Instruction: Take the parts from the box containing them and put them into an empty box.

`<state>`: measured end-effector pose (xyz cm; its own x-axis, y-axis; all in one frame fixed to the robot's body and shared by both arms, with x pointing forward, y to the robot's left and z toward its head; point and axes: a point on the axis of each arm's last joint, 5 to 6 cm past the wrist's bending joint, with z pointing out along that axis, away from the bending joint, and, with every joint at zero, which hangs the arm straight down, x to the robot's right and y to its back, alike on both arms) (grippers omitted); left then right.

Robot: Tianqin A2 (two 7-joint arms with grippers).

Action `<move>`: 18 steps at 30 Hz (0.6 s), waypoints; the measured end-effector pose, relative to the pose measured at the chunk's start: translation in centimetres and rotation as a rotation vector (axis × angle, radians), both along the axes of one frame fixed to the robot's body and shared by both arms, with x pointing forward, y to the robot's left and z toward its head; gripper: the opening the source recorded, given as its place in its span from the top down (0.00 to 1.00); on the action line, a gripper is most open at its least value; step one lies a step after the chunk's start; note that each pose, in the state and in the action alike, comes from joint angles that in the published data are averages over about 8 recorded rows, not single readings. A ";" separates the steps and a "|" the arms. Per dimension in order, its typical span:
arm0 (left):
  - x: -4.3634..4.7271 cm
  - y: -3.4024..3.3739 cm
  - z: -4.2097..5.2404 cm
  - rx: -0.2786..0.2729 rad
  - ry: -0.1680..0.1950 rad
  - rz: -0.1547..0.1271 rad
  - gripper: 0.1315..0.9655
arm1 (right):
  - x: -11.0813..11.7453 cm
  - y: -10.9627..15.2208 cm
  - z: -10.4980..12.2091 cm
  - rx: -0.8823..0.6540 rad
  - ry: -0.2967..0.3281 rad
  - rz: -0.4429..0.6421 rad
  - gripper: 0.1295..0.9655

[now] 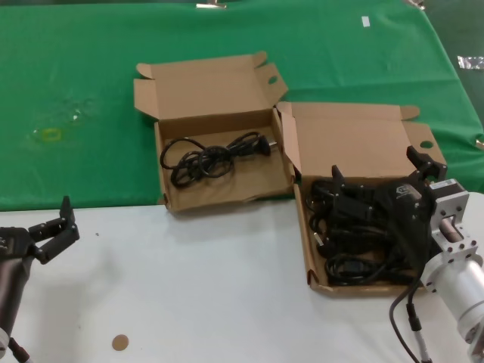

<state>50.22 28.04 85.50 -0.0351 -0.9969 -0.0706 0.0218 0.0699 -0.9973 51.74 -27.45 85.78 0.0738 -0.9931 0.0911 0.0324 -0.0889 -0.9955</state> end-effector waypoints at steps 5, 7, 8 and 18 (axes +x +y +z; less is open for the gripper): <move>0.00 0.00 0.00 0.000 0.000 0.000 0.00 | 0.0 0.0 0.0 0.000 0.000 0.000 0.00; 0.00 0.00 0.00 0.000 0.000 0.000 0.00 | 0.0 0.0 0.0 0.000 0.000 0.000 0.00; 0.00 0.00 0.00 0.000 0.000 0.000 0.00 | 0.0 0.0 0.0 0.000 0.000 0.000 0.00; 0.00 0.00 0.00 0.000 0.000 0.000 0.00 | 0.0 0.0 0.0 0.000 0.000 0.000 0.00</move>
